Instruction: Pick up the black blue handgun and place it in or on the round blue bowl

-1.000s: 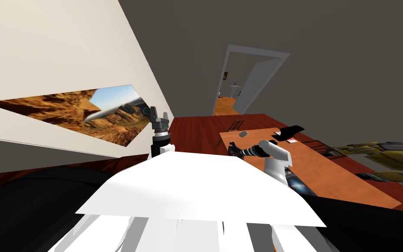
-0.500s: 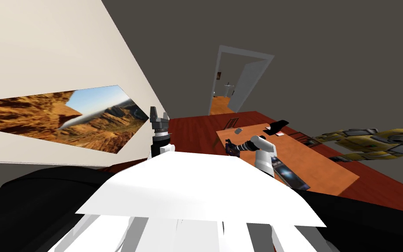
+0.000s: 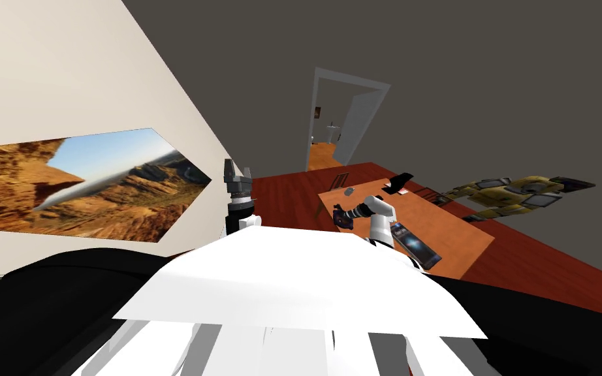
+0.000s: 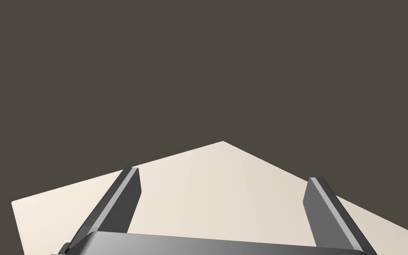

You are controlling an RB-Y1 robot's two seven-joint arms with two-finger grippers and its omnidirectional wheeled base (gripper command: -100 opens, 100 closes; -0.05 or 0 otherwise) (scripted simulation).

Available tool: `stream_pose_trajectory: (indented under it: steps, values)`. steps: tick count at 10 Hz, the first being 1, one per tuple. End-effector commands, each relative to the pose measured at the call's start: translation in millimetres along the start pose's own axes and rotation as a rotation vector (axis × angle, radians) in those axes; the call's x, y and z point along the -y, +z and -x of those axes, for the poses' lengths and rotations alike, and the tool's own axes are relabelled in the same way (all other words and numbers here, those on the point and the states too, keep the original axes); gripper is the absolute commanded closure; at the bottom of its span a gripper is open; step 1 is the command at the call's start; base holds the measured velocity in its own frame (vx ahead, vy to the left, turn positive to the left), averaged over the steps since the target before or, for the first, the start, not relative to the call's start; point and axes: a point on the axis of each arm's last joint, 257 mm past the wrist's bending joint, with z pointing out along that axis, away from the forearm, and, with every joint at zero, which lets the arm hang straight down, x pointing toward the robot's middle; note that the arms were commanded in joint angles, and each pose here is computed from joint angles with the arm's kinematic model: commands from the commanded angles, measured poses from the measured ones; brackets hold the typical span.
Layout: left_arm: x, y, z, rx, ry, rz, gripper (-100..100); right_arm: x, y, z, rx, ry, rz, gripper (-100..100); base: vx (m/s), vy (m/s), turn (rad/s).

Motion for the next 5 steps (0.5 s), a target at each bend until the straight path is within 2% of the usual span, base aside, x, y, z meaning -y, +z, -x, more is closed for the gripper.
stream_pose_trajectory:
  steps: [1, 2, 3, 4, 5]
  values:
    - [0, 0.0, 0.0, 0.000, 0.000, 0.000, 0, 3, -4.2, -14, -0.018, -0.012, -0.002, -100, 0.000, 0.000, 0.000]
    - [0, 0.0, 0.0, 0.000, 0.000, 0.000, 0, 21, 13.3, -27, 0.012, -0.077, 0.000, -100, -0.014, -0.015, -0.312]
    - [0, 0.0, 0.1, 0.000, 0.000, 0.000, 0, 26, 11.1, -41, 0.006, -0.088, -0.009, -100, -0.020, -0.011, -0.519]
    - [0, -0.1, 0.1, 0.000, 0.000, 0.000, 0, 30, 8.4, -51, -0.002, -0.095, -0.017, -100, -0.012, 0.003, -0.143]
    - [0, 0.0, 0.0, 0.000, 0.000, 0.000, 0, 33, 5.9, -61, -0.009, -0.101, -0.023, -100, -0.004, -0.001, 0.085]
